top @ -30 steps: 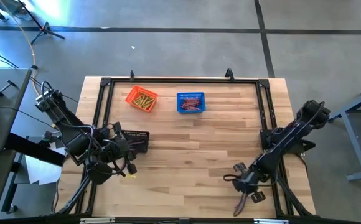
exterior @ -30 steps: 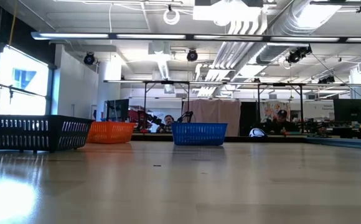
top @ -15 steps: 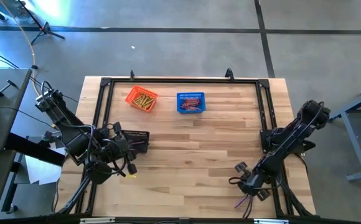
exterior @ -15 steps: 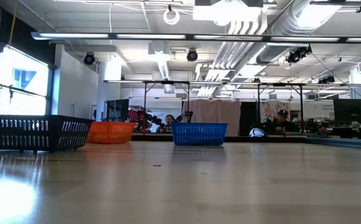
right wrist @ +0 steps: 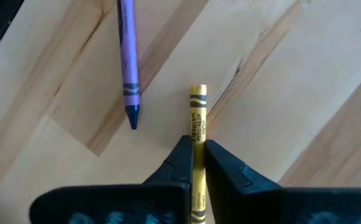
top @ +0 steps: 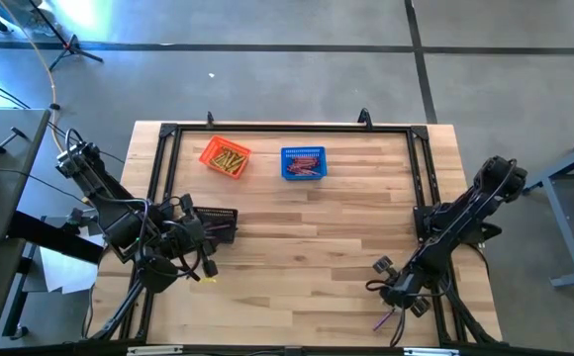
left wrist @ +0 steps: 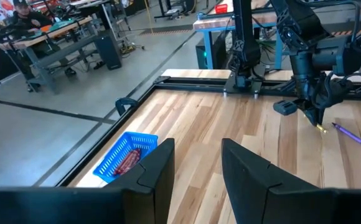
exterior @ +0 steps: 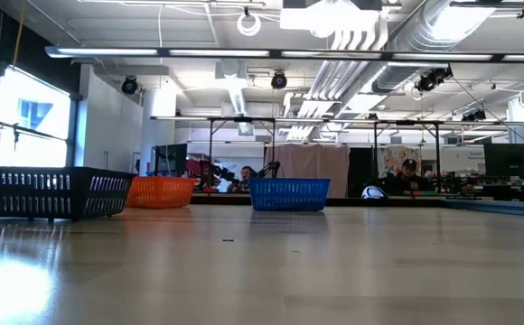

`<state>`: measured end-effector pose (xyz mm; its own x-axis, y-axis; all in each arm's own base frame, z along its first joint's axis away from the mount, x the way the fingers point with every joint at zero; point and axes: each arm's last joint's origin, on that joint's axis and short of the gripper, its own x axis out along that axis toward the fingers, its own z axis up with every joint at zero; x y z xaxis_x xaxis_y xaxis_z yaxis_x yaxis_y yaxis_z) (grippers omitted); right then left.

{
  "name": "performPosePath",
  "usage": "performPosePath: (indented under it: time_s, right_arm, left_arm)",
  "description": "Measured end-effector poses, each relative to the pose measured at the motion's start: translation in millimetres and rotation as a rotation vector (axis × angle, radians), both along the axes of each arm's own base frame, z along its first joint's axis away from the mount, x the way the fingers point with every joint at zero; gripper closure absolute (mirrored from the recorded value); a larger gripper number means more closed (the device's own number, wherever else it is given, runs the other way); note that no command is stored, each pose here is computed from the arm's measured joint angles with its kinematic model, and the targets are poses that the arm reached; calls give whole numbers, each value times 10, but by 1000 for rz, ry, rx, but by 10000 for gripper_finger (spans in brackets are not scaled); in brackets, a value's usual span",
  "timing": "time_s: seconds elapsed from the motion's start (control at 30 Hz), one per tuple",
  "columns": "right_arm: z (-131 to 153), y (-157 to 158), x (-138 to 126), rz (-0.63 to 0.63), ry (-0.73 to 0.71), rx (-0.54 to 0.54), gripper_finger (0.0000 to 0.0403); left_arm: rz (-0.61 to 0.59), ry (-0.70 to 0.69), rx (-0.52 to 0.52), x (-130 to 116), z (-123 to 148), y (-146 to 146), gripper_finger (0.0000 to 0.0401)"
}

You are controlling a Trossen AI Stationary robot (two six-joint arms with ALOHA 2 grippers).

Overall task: Sort crayons
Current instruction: Put the yellow crayon into the orange bin

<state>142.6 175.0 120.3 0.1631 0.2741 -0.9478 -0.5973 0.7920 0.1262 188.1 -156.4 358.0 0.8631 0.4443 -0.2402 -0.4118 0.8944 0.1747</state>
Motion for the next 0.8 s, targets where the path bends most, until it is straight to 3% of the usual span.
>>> performPosePath:
  time_s: [0.2,0.27,0.4,0.53,0.67,0.8]
  right_arm:
    - [110,-2,138,38,-89,15,397]
    - [179,-48,201,28,-142,-13,396]
    - [405,-95,385,-35,-222,51,394]
    - [566,-213,599,-50,-304,39,394]
    - [682,-430,844,-80,-453,-90,394]
    - [793,-802,1161,-257,-686,-240,394]
  left_arm:
    - [0,0,0,0,0,0,284]
    - [0,1,0,0,0,0,284]
    - [-5,4,-5,1,-2,-1,284]
    - [-8,5,-5,1,-3,-1,284]
    - [-8,6,-4,1,-4,-1,284]
    - [-6,6,-2,1,-5,-1,284]
